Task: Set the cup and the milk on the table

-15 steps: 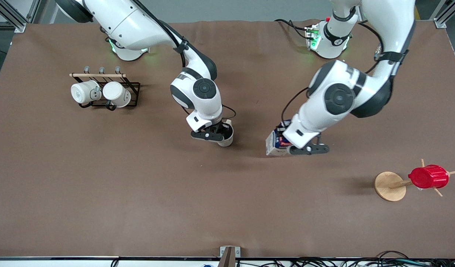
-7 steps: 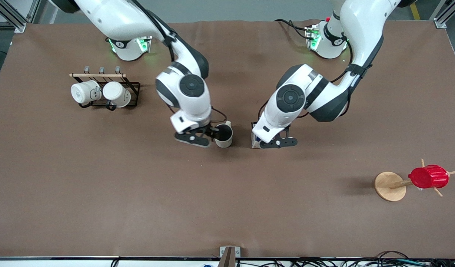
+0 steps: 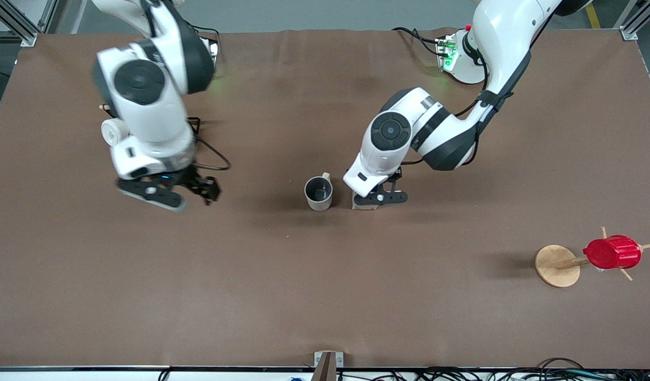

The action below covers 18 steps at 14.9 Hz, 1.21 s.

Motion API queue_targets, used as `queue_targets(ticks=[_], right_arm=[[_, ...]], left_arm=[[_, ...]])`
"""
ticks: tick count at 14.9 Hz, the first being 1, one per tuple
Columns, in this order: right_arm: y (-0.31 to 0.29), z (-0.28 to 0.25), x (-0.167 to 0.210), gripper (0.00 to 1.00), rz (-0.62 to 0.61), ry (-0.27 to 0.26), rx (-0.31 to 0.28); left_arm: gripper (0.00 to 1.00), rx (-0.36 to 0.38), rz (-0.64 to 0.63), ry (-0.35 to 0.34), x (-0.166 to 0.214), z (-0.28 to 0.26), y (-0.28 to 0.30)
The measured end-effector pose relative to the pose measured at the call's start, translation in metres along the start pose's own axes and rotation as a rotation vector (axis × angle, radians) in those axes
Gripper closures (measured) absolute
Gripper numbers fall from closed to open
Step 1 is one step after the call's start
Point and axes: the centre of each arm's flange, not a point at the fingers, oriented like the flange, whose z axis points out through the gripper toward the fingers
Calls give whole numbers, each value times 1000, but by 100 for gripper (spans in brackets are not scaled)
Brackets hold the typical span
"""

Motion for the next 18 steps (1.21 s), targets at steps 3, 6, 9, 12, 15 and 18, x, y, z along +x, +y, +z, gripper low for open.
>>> queue_targets(ticks=[3, 6, 9, 12, 15, 18], right_arm=[[92, -32, 28, 0, -68, -35, 33], [199, -61, 42, 0, -140, -71, 86], [263, -98, 37, 0, -152, -107, 131], [273, -122, 38, 0, -150, -121, 135], [256, -106, 46, 0, -172, -145, 131], [249, -101, 49, 0, -181, -153, 130]], left_arm=[[58, 8, 31, 20, -8, -4, 10], [58, 10, 34, 23, -8, -3, 11], [58, 9, 38, 17, -7, 0, 11], [58, 7, 45, 6, -7, 6, 14], [57, 5, 49, 7, -7, 6, 15], [33, 2, 74, 10, -7, 4, 16]])
